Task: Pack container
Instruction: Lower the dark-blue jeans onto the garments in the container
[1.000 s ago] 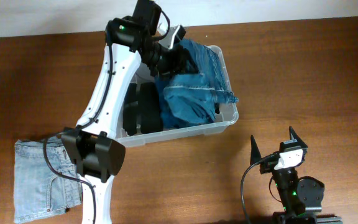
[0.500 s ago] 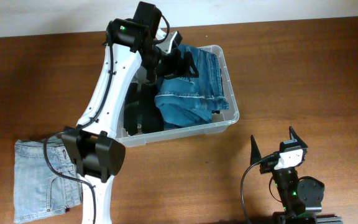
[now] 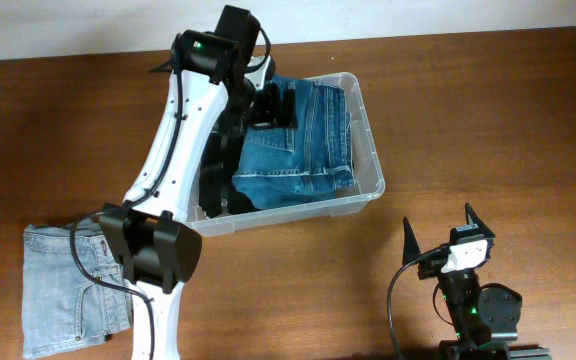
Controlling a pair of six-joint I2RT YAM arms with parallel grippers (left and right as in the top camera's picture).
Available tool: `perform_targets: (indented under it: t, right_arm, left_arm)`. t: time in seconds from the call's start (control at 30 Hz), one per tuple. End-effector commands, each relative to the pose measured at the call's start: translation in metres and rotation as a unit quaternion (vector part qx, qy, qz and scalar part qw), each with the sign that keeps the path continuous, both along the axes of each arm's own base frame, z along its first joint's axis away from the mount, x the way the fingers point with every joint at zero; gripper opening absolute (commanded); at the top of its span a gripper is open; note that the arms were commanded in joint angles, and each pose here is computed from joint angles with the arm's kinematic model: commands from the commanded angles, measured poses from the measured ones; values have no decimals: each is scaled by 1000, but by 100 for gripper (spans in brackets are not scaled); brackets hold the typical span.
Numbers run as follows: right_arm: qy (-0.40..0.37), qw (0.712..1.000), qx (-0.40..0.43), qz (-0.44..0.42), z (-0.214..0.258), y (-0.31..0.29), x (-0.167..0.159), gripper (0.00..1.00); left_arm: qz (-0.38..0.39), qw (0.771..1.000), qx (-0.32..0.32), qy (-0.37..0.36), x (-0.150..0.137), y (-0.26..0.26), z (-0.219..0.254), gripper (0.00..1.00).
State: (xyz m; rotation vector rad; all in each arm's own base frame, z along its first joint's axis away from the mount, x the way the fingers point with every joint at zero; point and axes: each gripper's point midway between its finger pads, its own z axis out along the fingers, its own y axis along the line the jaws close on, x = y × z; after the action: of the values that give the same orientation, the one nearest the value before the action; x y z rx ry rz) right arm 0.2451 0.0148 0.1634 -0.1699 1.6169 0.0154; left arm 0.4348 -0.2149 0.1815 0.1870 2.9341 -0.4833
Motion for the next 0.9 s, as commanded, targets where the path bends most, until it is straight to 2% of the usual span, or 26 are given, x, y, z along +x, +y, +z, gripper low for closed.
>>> perform_targets:
  t: [0.0, 0.1, 0.3, 0.33, 0.43, 0.5, 0.53, 0.57, 0.67, 0.7, 0.87]
  right_arm:
    - [0, 1000, 1, 2, -2, 0, 0, 99]
    - [0, 1000, 1, 2, -2, 0, 0, 99]
    - [0, 1000, 1, 2, -2, 0, 0, 98]
    - [0, 1000, 1, 2, -2, 0, 0, 99]
    - [0, 1000, 1, 2, -2, 0, 0, 99]
    - [0, 1000, 1, 2, -2, 0, 0, 98]
    - [0, 1000, 1, 2, -2, 0, 0, 98]
    - [0, 1000, 1, 2, -2, 0, 0, 99]
    - [0, 1000, 1, 2, -2, 0, 0, 99]
    - [0, 1000, 1, 2, -2, 0, 0, 99]
    - [0, 1000, 1, 2, -2, 0, 0, 98]
  left_arm:
    - [30, 996, 61, -51, 12, 22, 14, 98]
    - [33, 995, 63, -68, 19, 23, 16, 90]
    - [34, 995, 59, -77, 28, 19, 11, 89]
    - [28, 995, 63, -73, 30, 19, 4, 81]
    - [16, 995, 71, -62, 37, 15, -20, 74]
    - [14, 996, 74, -55, 42, 14, -33, 64]
    - [13, 996, 75, -52, 44, 13, -39, 57]
    - [13, 996, 76, -49, 45, 13, -44, 43]
    - [12, 996, 79, -38, 46, 12, -57, 16]
    - [11, 996, 81, -32, 45, 12, -62, 10]
    - [7, 996, 93, 6, 36, 14, -85, 1]
